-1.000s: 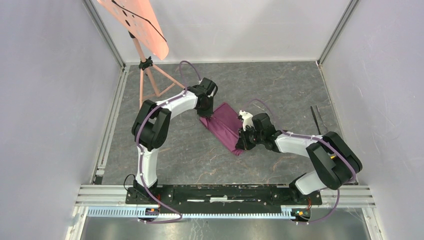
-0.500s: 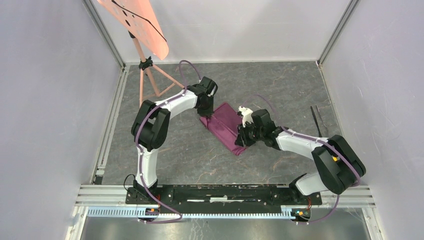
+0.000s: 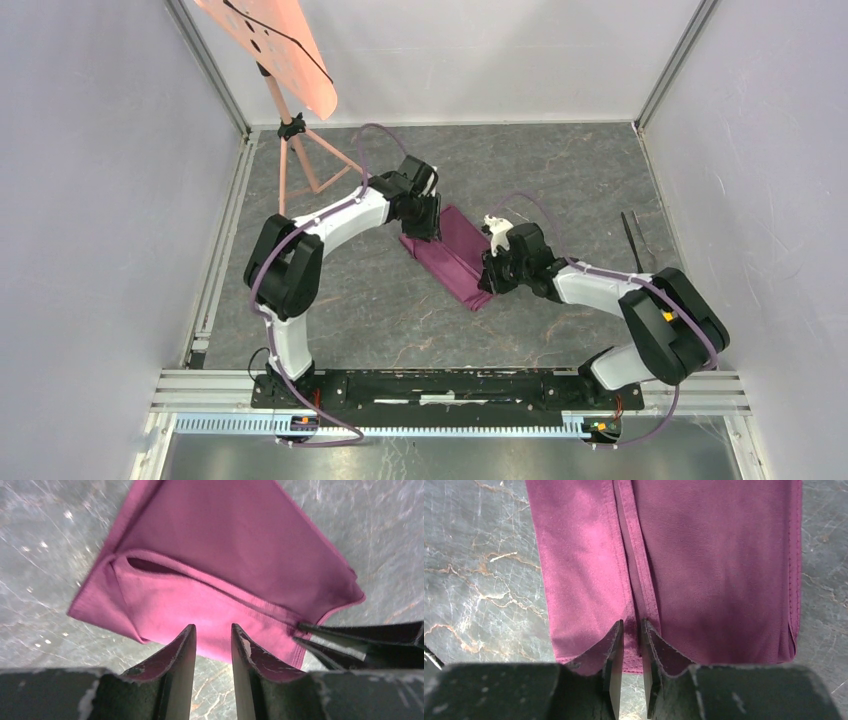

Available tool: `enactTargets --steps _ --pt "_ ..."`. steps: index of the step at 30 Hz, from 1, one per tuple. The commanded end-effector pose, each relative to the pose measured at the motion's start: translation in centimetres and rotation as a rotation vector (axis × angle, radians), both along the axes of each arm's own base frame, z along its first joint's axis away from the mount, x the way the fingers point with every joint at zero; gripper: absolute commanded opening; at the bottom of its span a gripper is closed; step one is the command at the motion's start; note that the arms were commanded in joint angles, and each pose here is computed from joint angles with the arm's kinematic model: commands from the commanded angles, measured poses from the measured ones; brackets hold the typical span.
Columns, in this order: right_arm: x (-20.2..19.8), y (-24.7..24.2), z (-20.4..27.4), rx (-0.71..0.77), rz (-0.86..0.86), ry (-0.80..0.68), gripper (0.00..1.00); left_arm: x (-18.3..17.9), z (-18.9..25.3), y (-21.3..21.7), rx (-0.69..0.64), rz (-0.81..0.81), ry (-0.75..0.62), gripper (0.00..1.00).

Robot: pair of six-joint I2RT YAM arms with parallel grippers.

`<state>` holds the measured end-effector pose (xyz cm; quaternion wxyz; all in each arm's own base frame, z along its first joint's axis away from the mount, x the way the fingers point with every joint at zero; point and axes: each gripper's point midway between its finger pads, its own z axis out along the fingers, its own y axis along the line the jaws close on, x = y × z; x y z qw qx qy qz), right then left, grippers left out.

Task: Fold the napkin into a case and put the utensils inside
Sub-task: Pick up the 2/3-rectangle-folded napkin at the center of the board.

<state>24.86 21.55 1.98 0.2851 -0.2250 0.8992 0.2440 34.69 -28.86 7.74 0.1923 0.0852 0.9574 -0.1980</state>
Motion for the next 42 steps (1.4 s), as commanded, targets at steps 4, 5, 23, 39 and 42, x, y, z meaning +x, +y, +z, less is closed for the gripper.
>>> enactTargets --steps 4,5,23,39,42 --pt "-3.3 0.0 -2.0 0.05 -0.034 0.055 0.23 -4.1 2.5 -0.7 -0.103 -0.026 0.008 0.4" --pt "-3.5 0.2 -1.6 0.062 -0.032 0.055 0.23 -4.7 2.4 -0.4 -0.1 -0.026 0.013 0.41" --pt "-0.9 1.4 -0.8 0.039 -0.082 0.03 0.21 -12.5 8.2 3.9 -0.225 -0.009 -0.071 0.53" --pt "-1.2 5.0 7.6 0.21 -0.042 -0.064 0.62 -17.4 7.4 4.4 -0.24 0.008 -0.015 0.7" --pt "1.4 -1.3 8.5 0.143 -0.191 -0.132 0.75 -19.0 6.8 2.3 -0.229 0.017 -0.006 0.75"
